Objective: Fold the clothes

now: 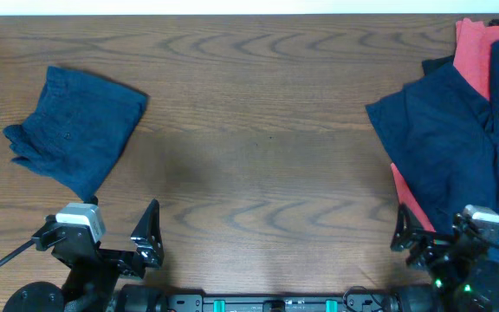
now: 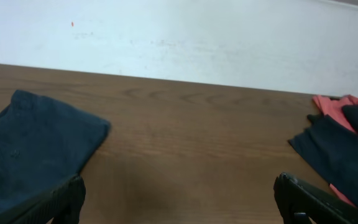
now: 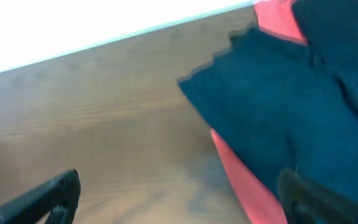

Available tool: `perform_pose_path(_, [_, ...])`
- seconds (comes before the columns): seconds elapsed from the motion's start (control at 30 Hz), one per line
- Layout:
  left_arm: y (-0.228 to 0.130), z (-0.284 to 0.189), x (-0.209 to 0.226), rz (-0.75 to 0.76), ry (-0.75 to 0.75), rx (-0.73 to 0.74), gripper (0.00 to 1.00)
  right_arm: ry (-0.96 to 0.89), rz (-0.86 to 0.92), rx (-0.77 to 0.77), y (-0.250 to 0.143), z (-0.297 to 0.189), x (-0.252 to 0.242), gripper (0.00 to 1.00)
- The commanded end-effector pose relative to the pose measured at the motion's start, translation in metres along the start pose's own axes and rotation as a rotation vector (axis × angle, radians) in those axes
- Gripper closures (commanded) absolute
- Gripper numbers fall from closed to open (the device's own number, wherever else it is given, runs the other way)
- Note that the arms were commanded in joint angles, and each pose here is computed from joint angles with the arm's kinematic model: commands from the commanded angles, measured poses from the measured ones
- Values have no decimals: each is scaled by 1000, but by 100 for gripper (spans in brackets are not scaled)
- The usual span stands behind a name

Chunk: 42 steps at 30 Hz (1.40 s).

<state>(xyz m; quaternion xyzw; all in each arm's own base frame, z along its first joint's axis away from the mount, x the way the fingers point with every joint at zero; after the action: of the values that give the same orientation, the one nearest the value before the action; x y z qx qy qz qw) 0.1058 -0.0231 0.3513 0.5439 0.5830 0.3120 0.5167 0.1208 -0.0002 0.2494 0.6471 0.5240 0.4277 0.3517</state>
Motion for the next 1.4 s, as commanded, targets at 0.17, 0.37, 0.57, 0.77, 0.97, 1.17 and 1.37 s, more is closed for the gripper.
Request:
perform_pose_path(0.17, [0, 0, 2, 9, 14, -3, 2, 94, -183, -242, -22, 64, 6, 1])
perform_pose_path(0.37, [0, 0, 2, 9, 14, -3, 2, 160, -204, -346, -49, 101, 8, 1])
perform_pose_path(0.57, [0, 0, 2, 9, 13, -3, 2, 124, -198, -303, -55, 104, 3, 1])
perform_pose_path(0.77, [0, 0, 2, 9, 14, -3, 2, 124, -198, -303, -55, 104, 3, 1])
perform_pose_path(0.97, [0, 0, 2, 9, 13, -3, 2, 124, -198, -303, -55, 104, 3, 1])
perform_pose_path(1.17, [0, 0, 2, 8, 14, -3, 2, 124, -198, -303, -55, 104, 3, 1])
perform_pose_path(1.37, [0, 0, 2, 8, 13, -3, 2, 124, -198, -303, -55, 104, 3, 1])
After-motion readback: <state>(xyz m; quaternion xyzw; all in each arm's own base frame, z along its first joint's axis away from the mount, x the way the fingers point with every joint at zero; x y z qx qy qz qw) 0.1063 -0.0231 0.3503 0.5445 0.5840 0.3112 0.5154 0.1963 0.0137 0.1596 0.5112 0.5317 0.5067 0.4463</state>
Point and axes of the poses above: each gripper's point midway between its finger pads, its own z axis out along the fingers, its own x axis along the line the jaws close on, y = z × x, the point moved 5 cm from there along -z, back along the fingers, and after that the axes turned 3 degrees about -z, right-handed, at the moved point
